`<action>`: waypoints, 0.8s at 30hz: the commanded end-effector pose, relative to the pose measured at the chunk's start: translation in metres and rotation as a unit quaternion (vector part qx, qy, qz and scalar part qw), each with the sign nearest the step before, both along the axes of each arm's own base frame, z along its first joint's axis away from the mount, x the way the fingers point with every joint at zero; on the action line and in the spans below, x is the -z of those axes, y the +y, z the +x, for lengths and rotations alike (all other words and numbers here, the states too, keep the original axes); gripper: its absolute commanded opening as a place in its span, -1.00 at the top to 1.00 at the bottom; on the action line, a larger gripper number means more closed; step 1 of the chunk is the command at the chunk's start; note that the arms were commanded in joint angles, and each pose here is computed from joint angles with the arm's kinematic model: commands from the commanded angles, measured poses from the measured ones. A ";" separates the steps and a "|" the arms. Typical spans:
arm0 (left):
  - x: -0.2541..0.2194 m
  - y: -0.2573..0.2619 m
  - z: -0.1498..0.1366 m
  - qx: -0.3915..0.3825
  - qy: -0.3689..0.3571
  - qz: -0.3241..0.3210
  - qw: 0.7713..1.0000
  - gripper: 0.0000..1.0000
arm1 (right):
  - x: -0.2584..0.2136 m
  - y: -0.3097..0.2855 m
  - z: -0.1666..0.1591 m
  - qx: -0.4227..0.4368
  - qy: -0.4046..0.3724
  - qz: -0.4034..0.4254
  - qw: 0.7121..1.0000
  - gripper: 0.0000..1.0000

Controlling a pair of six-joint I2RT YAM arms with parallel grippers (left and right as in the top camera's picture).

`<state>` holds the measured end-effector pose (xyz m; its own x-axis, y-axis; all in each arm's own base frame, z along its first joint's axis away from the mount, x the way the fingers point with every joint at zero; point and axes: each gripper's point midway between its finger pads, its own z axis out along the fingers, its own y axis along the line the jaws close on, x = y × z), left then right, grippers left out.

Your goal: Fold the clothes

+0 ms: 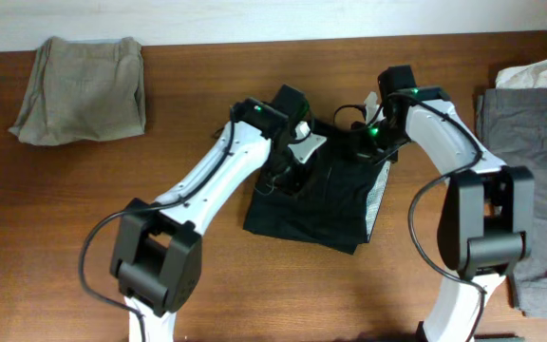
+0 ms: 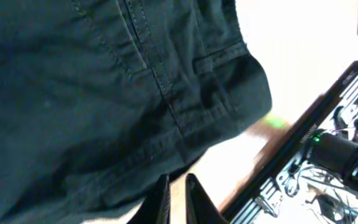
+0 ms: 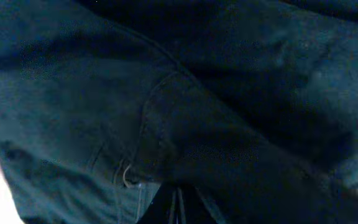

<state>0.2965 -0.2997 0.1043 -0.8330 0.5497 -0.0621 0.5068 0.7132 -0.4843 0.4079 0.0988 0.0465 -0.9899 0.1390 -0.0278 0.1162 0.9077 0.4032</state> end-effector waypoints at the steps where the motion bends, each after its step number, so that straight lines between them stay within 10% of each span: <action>1: 0.039 -0.007 -0.012 0.022 0.044 0.022 0.999 0.86 | 0.022 -0.005 -0.002 0.011 0.024 0.001 1.000 0.92; 15: 0.100 0.043 -0.006 0.024 0.053 0.170 0.984 0.92 | 0.029 -0.071 0.014 0.082 0.024 -0.051 0.995 0.92; 24: -0.013 0.021 0.023 0.004 -0.086 0.079 0.993 0.75 | -0.104 -0.046 0.003 0.008 0.000 -0.006 1.000 0.92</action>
